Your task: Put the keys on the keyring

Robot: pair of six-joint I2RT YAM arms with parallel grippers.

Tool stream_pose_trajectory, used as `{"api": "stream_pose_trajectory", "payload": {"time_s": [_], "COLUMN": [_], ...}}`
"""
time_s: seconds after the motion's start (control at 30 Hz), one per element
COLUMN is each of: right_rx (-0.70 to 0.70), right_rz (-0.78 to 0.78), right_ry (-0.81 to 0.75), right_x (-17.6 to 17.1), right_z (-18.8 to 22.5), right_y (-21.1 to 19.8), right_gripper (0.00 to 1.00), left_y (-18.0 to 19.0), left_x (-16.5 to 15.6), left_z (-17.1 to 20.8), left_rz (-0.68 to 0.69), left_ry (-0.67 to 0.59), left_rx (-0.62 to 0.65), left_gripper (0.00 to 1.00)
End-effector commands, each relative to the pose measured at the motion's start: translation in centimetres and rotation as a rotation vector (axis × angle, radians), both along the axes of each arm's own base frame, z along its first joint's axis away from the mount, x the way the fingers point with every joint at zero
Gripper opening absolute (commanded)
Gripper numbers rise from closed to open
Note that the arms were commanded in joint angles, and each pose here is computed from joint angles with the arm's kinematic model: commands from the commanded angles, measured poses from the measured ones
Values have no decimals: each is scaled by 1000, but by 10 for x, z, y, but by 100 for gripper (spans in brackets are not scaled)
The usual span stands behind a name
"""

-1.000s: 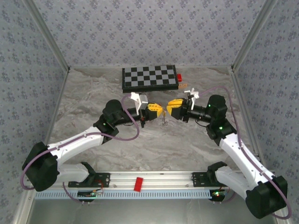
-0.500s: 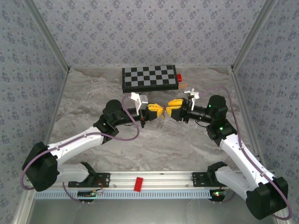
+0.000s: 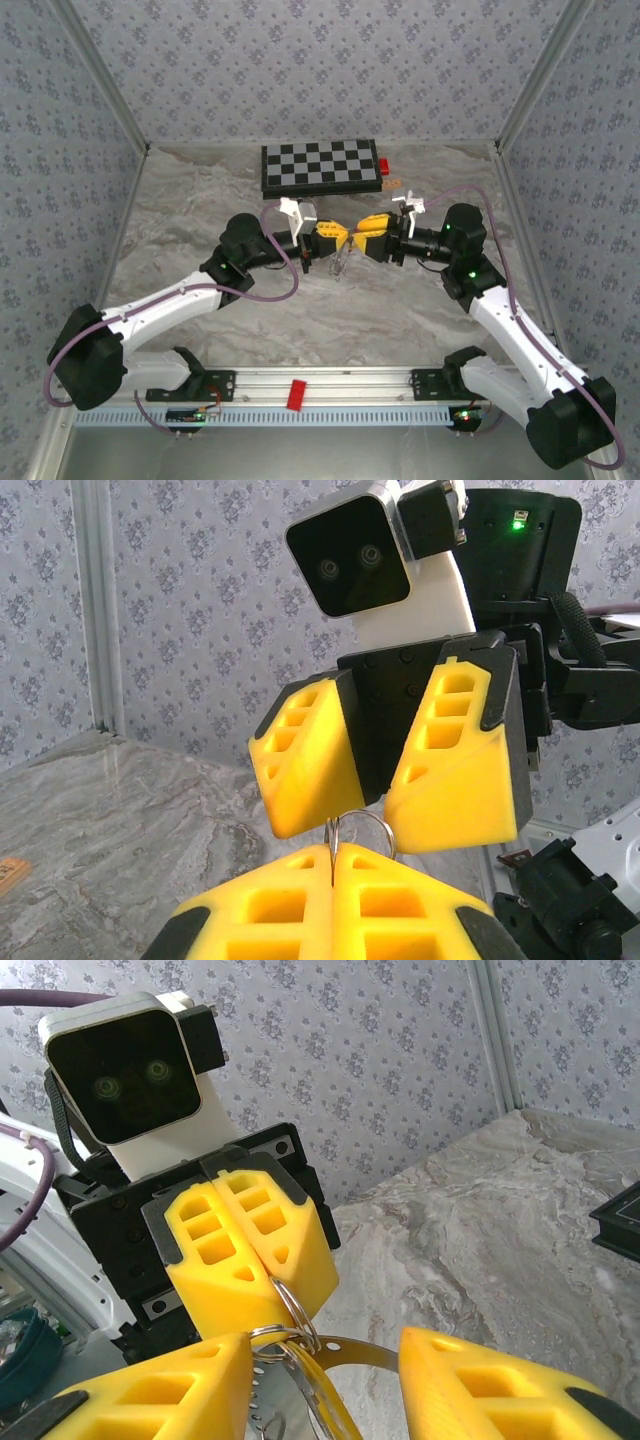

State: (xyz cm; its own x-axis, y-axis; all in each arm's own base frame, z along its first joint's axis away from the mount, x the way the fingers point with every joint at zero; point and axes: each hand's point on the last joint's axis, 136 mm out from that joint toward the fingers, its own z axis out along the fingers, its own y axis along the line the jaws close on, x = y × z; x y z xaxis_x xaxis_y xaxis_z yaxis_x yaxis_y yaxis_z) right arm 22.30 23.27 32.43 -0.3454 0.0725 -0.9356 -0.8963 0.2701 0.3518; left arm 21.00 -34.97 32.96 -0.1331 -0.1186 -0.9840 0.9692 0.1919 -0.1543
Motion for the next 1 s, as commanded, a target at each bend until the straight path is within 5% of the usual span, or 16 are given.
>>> {"api": "stream_pose_trajectory", "payload": {"time_s": [0.0,0.17,0.53,0.8,0.97], "right_rx": [4,26,-18,-42,-55], "right_rz": [-26,-48,-15,-23,-25], "right_ry": [-33,-55,-52,-42,-19], "right_x": [-3,-7,-6,-5,-4], "right_z": [7,13,15,8,-3], "right_y": [-5,-10,7,7,4], "right_gripper": [45,53,52,23,18], "left_y": [2,2,2,3,7], "left_x": [-3,-2,-3,-4,-4], "left_z": [18,18,17,18,20], "left_rz": [10,14,4,9,25], "left_ry": [-48,-44,-44,-50,-54], "left_rx": [-42,-42,-40,-42,-52], "left_gripper": [0,0,0,0,0]}}
